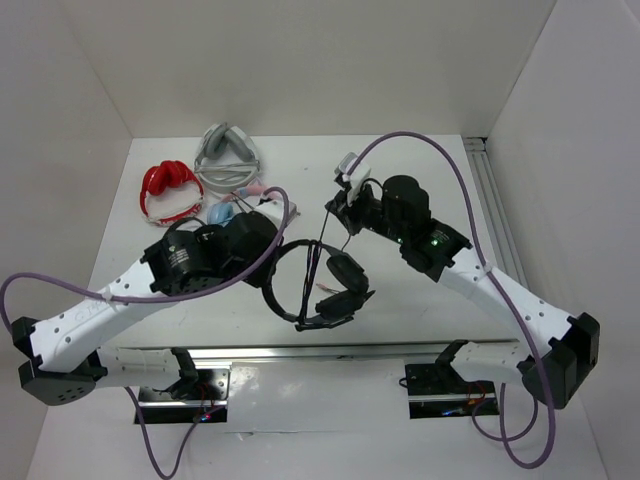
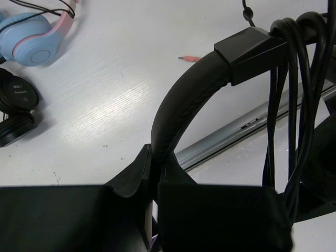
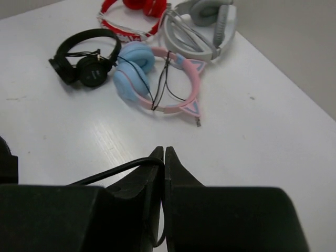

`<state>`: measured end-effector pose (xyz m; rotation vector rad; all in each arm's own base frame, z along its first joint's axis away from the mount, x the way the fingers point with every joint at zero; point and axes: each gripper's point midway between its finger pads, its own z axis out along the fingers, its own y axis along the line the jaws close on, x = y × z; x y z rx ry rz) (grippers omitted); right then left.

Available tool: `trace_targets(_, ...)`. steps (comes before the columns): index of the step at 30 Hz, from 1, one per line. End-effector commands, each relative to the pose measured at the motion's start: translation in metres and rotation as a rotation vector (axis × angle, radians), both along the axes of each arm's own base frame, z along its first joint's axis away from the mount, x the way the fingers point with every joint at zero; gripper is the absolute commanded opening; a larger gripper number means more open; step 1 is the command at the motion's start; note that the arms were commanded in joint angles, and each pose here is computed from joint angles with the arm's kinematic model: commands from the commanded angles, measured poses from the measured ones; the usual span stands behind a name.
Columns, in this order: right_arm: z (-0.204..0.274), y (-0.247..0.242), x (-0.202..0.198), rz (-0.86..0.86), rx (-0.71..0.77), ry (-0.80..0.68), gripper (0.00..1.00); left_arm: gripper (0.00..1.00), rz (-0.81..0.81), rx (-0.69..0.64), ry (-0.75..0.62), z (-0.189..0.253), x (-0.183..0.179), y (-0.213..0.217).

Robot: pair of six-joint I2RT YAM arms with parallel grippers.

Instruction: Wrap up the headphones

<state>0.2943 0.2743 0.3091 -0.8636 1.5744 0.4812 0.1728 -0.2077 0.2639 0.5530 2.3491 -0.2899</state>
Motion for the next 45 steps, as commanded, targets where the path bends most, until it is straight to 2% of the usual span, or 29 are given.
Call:
trace_targets(1, 0.038, 0.002, 0.012, 0.054, 0.17, -0.044, 0.09, 0.0, -0.116, -0.035, 0.005, 0.025, -0.024, 0.006)
trace_targets(4, 0.02, 0.005, 0.015, 0.112, 0.22, 0.013, 0.09, 0.0, -0.111, -0.103, -0.048, 0.053, -0.022, 0.006)
trace_targets(6, 0.015, 0.0, 0.015, 0.193, 0.306, 0.065, 0.09, 0.0, -0.086, -0.162, -0.077, 0.076, -0.021, 0.007)
trace_targets(8, 0.015, -0.001, 0.002, 0.319, 0.372, 0.105, 0.14, 0.0, -0.086, -0.196, -0.1, 0.09, -0.021, 0.007)
trace_targets(10, 0.018, -0.003, -0.003, 0.361, 0.461, 0.121, 0.19, 0.0, -0.066, -0.237, -0.131, 0.108, -0.018, 0.007)
trace_targets(11, 0.014, -0.001, -0.006, 0.39, 0.469, 0.139, 0.23, 0.0, -0.054, -0.235, -0.142, 0.112, -0.014, 0.006)
trace_targets(15, 0.001, 0.026, -0.02, 0.47, 0.481, 0.195, 0.23, 0.0, -0.016, -0.272, -0.188, 0.135, -0.002, -0.002)
trace_targets(17, -0.008, 0.042, -0.033, 0.509, 0.483, 0.203, 0.23, 0.0, 0.003, -0.253, -0.183, 0.133, 0.007, -0.011)
trace_targets(21, -0.027, 0.055, -0.038, 0.482, 0.491, 0.228, 0.23, 0.0, 0.062, -0.25, -0.223, 0.147, 0.025, -0.02)
trace_targets(24, -0.051, 0.053, -0.036, 0.45, 0.489, 0.268, 0.23, 0.0, 0.179, -0.25, -0.28, 0.164, 0.04, -0.009)
trace_targets(29, -0.082, 0.055, -0.034, 0.432, 0.502, 0.32, 0.24, 0.0, 0.258, -0.322, -0.305, 0.184, 0.051, 0.001)
trace_targets(35, -0.082, 0.061, -0.039, 0.454, 0.555, 0.33, 0.27, 0.0, 0.263, -0.382, -0.3, 0.187, 0.051, 0.0)
trace_targets(42, -0.082, 0.068, -0.031, 0.442, 0.595, 0.327, 0.27, 0.0, 0.272, -0.379, -0.264, 0.172, 0.05, 0.0)
trace_targets(45, -0.081, 0.071, -0.024, 0.433, 0.6, 0.322, 0.16, 0.0, 0.28, -0.372, -0.268, 0.168, 0.051, 0.002)
